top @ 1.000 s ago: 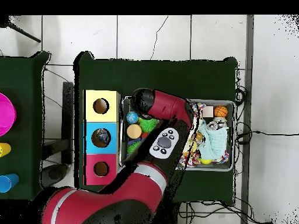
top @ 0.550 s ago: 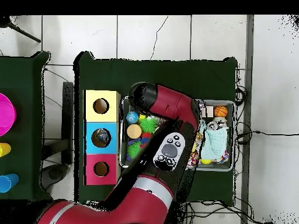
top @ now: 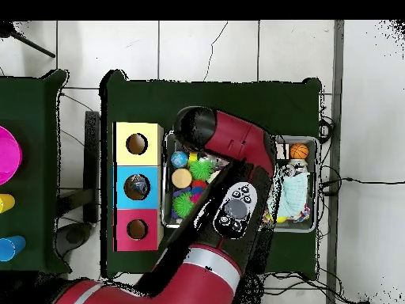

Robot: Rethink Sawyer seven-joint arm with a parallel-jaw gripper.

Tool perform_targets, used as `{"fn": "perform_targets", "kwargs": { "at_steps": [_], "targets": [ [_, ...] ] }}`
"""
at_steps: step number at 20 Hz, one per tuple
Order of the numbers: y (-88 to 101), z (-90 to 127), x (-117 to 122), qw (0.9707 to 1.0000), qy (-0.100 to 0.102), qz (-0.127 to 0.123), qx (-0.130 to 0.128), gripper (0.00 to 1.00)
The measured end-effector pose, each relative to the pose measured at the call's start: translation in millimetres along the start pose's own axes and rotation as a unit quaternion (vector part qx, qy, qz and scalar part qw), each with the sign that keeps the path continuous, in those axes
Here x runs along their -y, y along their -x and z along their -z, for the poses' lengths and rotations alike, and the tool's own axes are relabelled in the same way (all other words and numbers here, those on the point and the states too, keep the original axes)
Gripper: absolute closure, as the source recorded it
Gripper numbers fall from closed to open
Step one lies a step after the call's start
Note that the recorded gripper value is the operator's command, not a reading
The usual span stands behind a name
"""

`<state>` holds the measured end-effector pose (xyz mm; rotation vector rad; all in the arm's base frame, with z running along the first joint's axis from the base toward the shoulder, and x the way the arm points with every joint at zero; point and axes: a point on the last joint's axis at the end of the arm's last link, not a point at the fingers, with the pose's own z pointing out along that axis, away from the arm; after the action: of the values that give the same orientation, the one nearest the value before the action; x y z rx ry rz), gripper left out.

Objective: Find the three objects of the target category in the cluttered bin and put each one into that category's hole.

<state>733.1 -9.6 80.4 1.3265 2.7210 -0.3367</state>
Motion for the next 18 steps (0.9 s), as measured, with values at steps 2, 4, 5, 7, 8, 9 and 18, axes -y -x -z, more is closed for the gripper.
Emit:
{"fn": "perform_targets", "kwargs": {
  "at_steps": [2,4,5,7,8,9,18],
  "targets": [
    [-2.6,-0.7,-0.6,1.0,-0.002,0.002,-0.002,0.0],
    [-10.2,-3.7,-2.9,0.9999,-0.007,0.007,-0.008,0.0],
    [-14.0,-5.6,-4.0,0.9999,-0.009,0.009,-0.01,0.0],
    [-16.7,-8.0,-4.7,0.9998,-0.01,0.011,-0.011,0.0],
    [-18.3,-9.8,-4.8,0.9998,-0.012,0.012,-0.012,0.0],
    [-20.3,-12.1,-4.6,0.9997,-0.014,0.013,-0.014,0.0],
    [-36.4,-38.2,10.5,0.9974,-0.057,0.02,-0.04,0.0]
  ]
}}
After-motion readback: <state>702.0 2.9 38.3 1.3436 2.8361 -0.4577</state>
